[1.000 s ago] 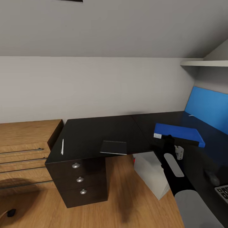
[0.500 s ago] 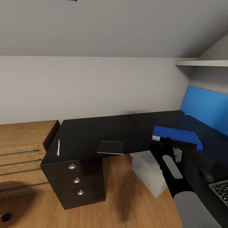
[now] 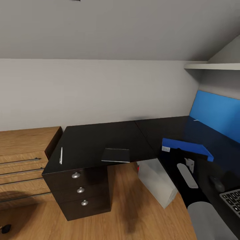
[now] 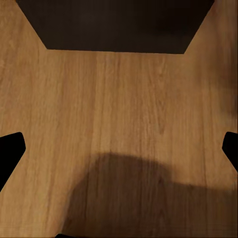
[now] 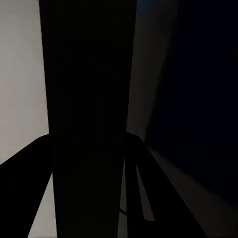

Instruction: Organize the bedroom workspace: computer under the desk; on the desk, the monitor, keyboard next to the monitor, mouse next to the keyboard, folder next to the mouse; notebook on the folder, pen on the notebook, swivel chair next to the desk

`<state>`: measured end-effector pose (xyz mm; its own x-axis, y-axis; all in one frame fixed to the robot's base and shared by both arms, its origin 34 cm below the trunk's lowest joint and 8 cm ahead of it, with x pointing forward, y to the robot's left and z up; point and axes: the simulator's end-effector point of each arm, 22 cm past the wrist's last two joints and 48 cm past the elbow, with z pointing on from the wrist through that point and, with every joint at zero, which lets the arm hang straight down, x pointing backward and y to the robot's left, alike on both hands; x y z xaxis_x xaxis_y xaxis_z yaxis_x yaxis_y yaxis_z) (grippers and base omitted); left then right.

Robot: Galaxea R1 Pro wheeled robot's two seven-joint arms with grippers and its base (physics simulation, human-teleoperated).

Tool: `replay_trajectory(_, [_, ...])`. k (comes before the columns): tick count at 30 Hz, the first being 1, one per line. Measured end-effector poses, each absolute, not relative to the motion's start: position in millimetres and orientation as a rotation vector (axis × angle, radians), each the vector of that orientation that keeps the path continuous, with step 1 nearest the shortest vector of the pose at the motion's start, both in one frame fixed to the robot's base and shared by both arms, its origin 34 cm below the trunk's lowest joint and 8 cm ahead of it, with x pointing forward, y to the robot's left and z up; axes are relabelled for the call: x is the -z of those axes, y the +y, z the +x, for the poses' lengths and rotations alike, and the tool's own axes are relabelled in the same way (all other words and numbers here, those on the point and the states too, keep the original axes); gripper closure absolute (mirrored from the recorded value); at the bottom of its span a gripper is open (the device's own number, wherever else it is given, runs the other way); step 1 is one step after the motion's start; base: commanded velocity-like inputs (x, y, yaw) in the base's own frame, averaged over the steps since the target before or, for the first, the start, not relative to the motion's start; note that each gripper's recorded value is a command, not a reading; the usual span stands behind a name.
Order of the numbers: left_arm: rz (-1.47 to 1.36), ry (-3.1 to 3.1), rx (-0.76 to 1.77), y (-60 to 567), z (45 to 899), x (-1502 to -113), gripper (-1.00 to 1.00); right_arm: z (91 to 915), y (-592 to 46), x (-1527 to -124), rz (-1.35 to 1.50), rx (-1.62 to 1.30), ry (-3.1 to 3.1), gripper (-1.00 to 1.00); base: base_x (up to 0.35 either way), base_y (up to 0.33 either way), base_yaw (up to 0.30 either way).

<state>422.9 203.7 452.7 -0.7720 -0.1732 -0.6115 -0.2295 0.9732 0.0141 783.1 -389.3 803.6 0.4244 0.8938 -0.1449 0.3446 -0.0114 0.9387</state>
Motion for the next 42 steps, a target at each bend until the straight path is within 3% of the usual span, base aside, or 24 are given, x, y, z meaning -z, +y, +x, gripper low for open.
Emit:
replay_trajectory(16, [-0.381, 2.448, -0.093, 204, 433, -450, -1.00, 780, -393, -791, 1.599, -0.615, 1.124, 1.00, 0.000, 0.000, 0.000])
replay_trajectory(17, [-0.380, 2.448, -0.092, 204, 432, -450, -1.00, 780, -394, -791, 1.601, -0.614, 1.122, -1.00, 0.000, 0.000, 0.000])
replay_trajectory(42, [-0.376, 2.448, -0.107, 211, 431, -448, -1.00, 778, -394, -787, 1.619, -0.600, 1.134, -1.00, -0.029, 0.000, 0.000])
